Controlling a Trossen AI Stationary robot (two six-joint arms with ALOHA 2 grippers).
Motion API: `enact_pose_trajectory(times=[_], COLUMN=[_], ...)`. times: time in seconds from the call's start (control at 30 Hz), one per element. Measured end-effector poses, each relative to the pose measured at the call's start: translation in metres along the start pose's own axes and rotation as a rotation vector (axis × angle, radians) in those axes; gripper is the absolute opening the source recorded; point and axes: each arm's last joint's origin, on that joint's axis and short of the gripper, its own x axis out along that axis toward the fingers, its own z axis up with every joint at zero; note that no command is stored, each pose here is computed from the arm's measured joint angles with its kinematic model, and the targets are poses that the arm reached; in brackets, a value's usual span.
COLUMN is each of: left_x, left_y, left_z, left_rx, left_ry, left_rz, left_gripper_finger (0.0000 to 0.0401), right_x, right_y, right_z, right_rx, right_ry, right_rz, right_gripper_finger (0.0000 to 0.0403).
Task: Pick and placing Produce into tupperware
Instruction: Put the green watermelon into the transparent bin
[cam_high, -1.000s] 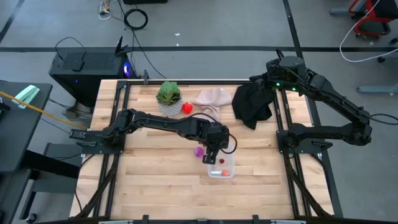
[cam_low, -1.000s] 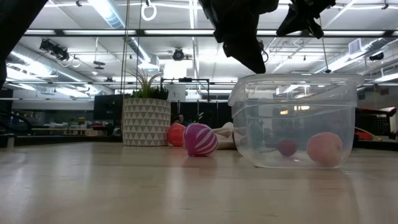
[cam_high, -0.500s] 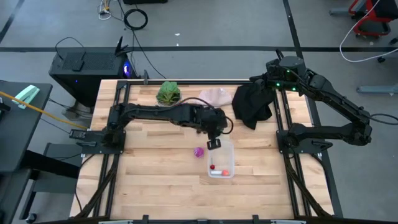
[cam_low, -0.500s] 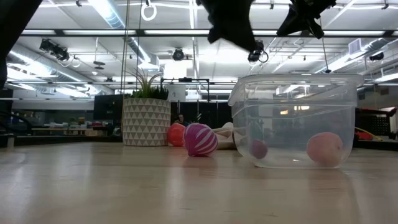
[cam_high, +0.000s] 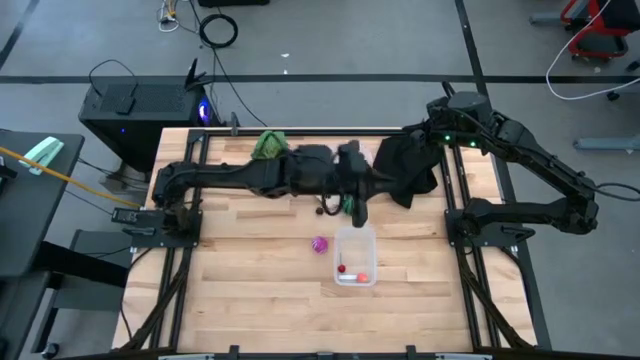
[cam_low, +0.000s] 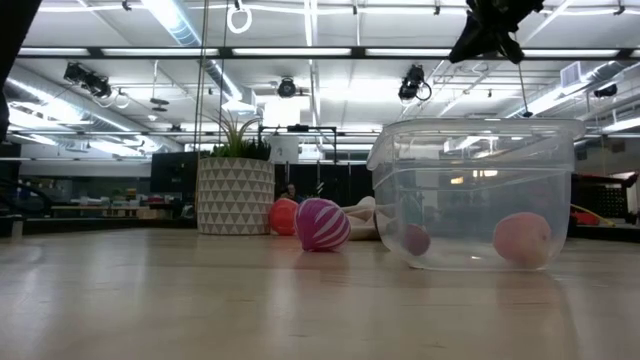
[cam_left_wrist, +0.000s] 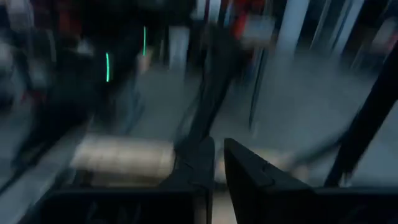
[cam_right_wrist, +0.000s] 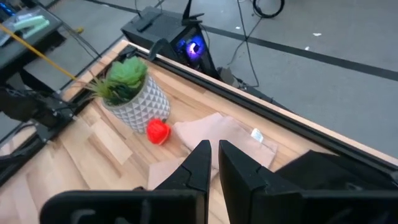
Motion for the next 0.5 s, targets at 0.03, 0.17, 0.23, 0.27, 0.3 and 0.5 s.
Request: enact_pose_trajectory(times=[0.03,0.17,0.23,0.27,0.3,0.5], left_x=[-0.003,-0.011,-0.019,-0.024,-0.031,-0.064], left_y=[-0.002,-0.006,-0.009,-0.009,-0.009,0.004], left_z=[0.008,0.040,0.055,0.063,0.070,0.085], left_rx=[-0.023,-0.114,-0.120,-0.112,-0.102,-0.145], left_ry=[-0.057,-0.376,-0.570,-0.692,-0.809,-1.275], left_rz=[-0.016,-0.119,-0.206,-0.255,-0.301,-0.448], left_gripper_finger=[0.0038,0.0031,0.0026,0.0024,0.0020,0.0005], right_x=[0.000,0.000,0.000,0.000,0.000,0.000], right_y=[0.000,-0.001,-0.001,-0.001,-0.001,-0.001], right_z=[0.000,-0.002,-0.002,-0.002,-0.002,-0.002], right_rx=[0.000,-0.005,-0.007,-0.007,-0.007,-0.007], right_ry=[0.004,0.019,0.020,0.019,0.019,0.020], right_rz=[-0.002,-0.008,-0.010,-0.012,-0.012,-0.012], right_gripper_finger=[0.0038,0.0038,0.0038,0.0038,0.0038,0.0038])
